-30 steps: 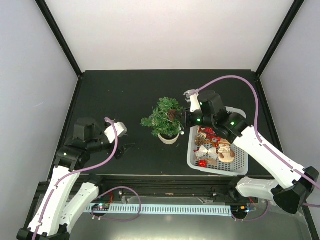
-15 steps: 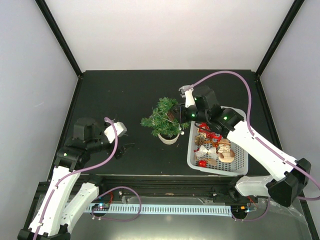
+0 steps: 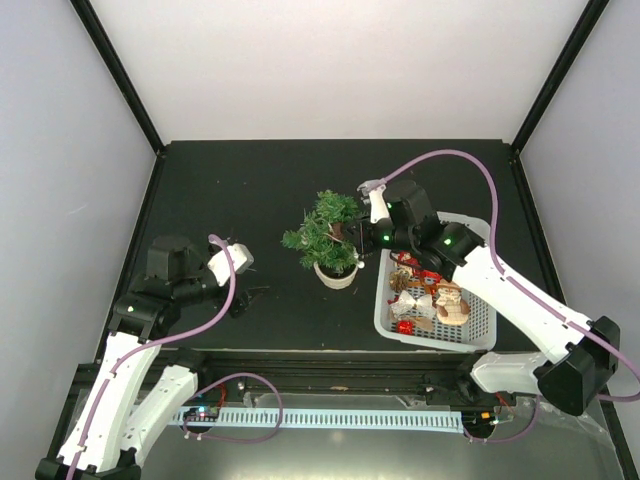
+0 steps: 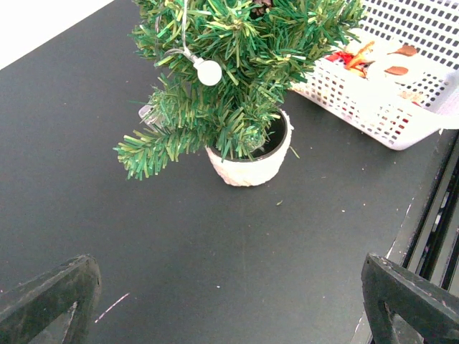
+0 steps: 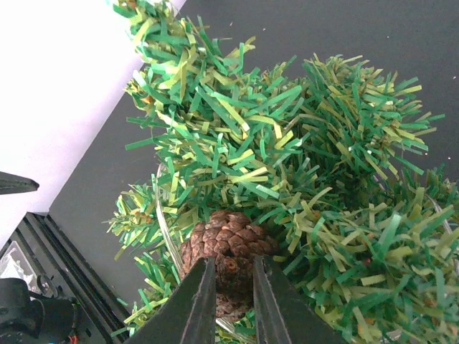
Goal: Decorate the small christmas tree
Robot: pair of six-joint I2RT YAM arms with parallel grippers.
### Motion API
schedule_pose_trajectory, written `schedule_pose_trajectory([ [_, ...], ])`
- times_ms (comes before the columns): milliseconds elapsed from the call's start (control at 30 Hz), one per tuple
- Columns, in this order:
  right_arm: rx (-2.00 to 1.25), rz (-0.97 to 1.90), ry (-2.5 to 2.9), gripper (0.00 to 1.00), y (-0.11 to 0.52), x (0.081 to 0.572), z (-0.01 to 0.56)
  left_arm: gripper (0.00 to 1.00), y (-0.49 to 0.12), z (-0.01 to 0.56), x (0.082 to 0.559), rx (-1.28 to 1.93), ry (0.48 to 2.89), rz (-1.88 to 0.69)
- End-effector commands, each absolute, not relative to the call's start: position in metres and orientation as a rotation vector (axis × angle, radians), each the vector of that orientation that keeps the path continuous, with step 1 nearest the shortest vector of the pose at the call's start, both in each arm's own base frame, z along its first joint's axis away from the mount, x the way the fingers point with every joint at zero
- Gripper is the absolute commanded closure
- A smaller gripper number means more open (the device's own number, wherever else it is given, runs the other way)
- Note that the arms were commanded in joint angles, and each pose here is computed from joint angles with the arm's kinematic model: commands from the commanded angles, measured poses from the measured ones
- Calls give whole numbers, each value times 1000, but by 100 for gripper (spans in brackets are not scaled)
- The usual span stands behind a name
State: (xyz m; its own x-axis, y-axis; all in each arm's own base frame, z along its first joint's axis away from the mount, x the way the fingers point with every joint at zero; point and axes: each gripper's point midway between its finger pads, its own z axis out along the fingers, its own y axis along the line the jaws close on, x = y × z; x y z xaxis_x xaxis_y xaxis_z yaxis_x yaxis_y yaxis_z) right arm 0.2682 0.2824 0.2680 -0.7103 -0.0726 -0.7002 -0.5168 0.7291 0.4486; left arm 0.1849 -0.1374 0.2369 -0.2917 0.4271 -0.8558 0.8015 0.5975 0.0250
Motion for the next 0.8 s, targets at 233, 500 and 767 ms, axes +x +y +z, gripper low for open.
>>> schedule_pose_trajectory([
  [233, -443, 844, 2199, 81, 276, 264, 287, 1, -137, 241, 185, 962, 1902, -532],
  [500, -434, 815, 2186, 81, 272, 266, 296, 1, -137, 242, 185, 960, 1901, -531],
  [767, -336, 651, 2133, 69, 234, 268, 322, 1, -137, 242, 185, 960, 1900, -529],
])
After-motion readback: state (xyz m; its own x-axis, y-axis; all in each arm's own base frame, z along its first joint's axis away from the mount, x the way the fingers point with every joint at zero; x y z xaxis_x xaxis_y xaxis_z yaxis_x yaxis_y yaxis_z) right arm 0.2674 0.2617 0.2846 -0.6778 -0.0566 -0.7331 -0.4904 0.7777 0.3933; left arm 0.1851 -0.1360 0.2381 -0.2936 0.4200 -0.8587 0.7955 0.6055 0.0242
